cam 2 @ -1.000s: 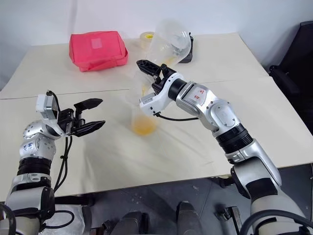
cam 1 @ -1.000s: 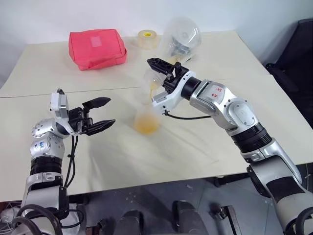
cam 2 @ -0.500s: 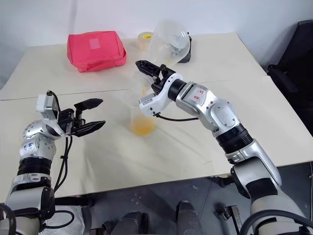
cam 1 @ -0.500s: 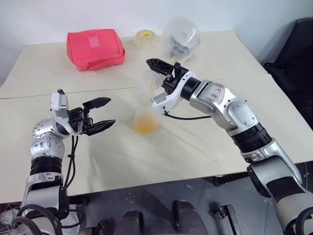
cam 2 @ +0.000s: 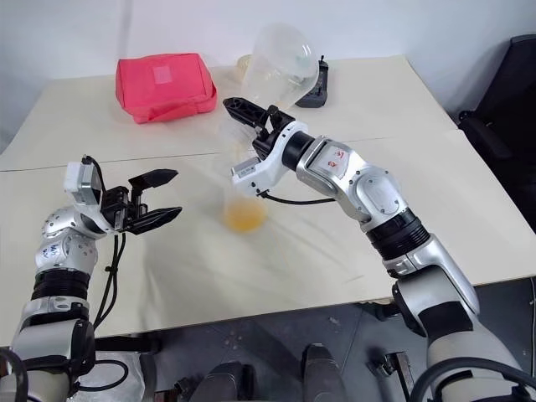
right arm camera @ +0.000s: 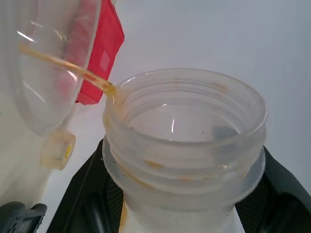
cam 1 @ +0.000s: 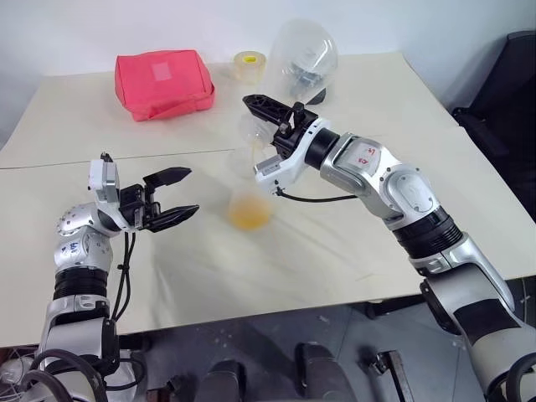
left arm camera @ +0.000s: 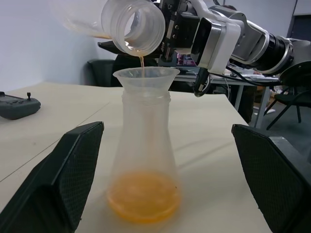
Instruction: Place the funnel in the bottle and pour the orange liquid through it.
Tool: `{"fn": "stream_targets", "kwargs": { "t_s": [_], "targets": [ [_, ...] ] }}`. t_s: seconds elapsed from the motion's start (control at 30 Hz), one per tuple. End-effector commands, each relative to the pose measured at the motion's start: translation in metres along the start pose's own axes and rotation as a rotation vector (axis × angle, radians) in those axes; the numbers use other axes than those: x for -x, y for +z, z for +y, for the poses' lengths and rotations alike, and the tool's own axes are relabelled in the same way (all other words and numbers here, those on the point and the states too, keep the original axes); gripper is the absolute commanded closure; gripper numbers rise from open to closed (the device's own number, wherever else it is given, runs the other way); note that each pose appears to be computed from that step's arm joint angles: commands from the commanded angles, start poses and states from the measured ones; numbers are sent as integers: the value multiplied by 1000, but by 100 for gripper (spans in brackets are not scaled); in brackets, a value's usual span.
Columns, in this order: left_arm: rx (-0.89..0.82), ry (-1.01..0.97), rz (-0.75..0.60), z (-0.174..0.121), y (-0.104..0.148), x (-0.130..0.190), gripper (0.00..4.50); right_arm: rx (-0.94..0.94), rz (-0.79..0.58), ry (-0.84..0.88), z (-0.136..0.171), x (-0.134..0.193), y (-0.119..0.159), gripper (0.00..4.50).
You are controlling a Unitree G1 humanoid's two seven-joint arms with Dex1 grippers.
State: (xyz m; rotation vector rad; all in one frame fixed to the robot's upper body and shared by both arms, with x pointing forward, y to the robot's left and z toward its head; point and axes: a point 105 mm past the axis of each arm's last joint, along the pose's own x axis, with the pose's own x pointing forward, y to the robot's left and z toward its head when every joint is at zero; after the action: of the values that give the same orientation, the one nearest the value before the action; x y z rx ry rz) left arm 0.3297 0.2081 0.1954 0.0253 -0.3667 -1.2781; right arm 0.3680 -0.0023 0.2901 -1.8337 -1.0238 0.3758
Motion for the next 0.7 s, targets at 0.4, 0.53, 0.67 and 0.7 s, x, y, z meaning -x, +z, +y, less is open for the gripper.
{"fn": "stream_targets", "kwargs": {
  "t_s": [0.4,0.53,0.67,0.7],
  "targets": [
    [-23,-104,-23,-6,0,-13,0,-57,21,-67,-18,0,-3,204],
    [-25,-108,-30,-4,-1,-18,0,-171,34,-72,-19,2,-3,204],
    [-37,-106,-37,-2,-2,-22,0,-271,40,-67,-18,4,-1,204],
    [-38,-106,-38,-1,-3,-23,0,-331,52,-83,-20,5,-2,204]
  ]
}}
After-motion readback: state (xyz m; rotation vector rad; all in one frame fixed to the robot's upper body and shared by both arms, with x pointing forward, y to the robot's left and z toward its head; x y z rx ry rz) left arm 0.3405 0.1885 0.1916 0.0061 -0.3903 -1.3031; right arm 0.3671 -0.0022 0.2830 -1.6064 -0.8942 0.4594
